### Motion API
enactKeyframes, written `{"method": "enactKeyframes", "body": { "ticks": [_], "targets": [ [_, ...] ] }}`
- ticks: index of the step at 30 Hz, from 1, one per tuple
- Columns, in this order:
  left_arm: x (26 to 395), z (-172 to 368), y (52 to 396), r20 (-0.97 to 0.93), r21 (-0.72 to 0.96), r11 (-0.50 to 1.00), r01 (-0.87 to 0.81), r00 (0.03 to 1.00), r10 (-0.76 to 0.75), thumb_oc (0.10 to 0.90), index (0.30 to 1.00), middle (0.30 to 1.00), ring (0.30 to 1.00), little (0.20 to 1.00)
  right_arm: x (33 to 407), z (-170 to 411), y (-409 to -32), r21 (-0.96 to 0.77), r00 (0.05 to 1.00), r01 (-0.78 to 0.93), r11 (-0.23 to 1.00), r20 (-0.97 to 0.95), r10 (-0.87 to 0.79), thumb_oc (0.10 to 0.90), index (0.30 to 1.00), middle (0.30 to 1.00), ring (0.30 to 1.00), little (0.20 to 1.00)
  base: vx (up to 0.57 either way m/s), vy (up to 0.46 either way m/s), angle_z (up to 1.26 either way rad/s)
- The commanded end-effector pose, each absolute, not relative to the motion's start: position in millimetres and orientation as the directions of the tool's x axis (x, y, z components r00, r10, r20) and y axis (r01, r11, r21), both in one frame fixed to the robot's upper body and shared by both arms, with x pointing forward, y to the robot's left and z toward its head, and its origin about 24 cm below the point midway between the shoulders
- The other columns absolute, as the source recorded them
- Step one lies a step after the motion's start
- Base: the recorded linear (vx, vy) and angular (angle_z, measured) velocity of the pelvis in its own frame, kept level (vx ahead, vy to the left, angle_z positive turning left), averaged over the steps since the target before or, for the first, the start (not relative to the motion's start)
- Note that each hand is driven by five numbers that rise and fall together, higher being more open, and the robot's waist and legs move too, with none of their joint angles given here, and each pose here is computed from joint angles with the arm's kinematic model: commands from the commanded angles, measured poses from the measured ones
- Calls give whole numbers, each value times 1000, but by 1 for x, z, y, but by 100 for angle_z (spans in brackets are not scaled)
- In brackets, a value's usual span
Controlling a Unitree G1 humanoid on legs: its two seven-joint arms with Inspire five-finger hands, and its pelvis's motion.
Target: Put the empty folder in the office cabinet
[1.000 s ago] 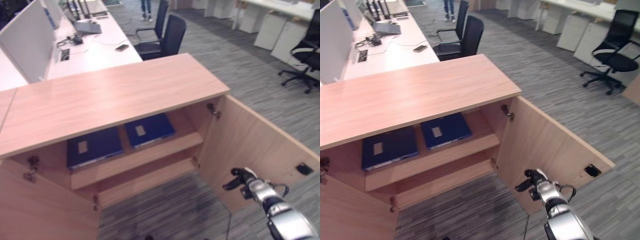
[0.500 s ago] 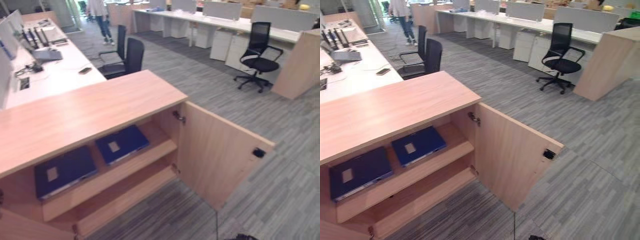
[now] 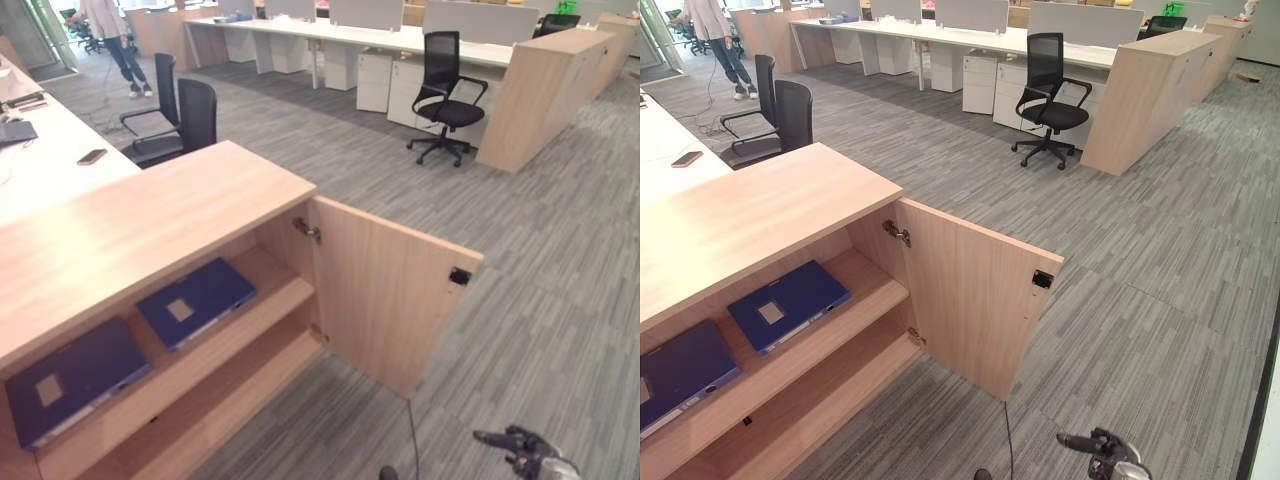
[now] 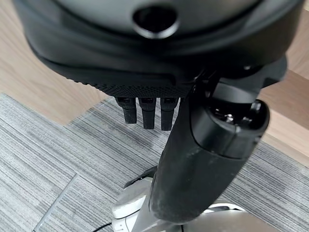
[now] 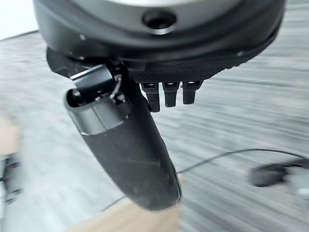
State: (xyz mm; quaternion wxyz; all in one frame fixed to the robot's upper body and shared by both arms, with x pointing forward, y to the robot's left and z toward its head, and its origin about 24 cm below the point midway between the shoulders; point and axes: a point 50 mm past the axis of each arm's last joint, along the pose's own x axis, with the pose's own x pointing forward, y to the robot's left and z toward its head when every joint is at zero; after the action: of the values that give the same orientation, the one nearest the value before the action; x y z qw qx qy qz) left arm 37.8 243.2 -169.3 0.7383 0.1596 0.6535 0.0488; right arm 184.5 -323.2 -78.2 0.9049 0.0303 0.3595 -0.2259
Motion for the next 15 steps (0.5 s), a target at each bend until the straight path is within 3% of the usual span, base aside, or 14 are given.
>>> {"method": "enactKeyframes", "body": {
  "ticks": [1, 6, 15],
  "targets": [
    [46, -168, 244, -945, 307, 942, 137, 158, 285, 800, 900, 900, 900, 900, 268, 15, -323, -97, 917, 295, 951, -252, -310, 800, 900, 900, 900, 900, 6, 36, -1],
    [42, -168, 245, -950, 296, 940, 167, 150, 273, 800, 900, 900, 900, 900, 290, 52, -306, -126, 978, 152, 980, -128, -168, 800, 900, 900, 900, 900, 1, 24, 1],
    [40, -169, 245, -953, 289, 939, 185, 145, 265, 800, 900, 900, 900, 900, 315, 82, -275, -114, 999, -8, 993, -39, 4, 800, 900, 900, 900, 900, 0, 0, 0]
  ]
}}
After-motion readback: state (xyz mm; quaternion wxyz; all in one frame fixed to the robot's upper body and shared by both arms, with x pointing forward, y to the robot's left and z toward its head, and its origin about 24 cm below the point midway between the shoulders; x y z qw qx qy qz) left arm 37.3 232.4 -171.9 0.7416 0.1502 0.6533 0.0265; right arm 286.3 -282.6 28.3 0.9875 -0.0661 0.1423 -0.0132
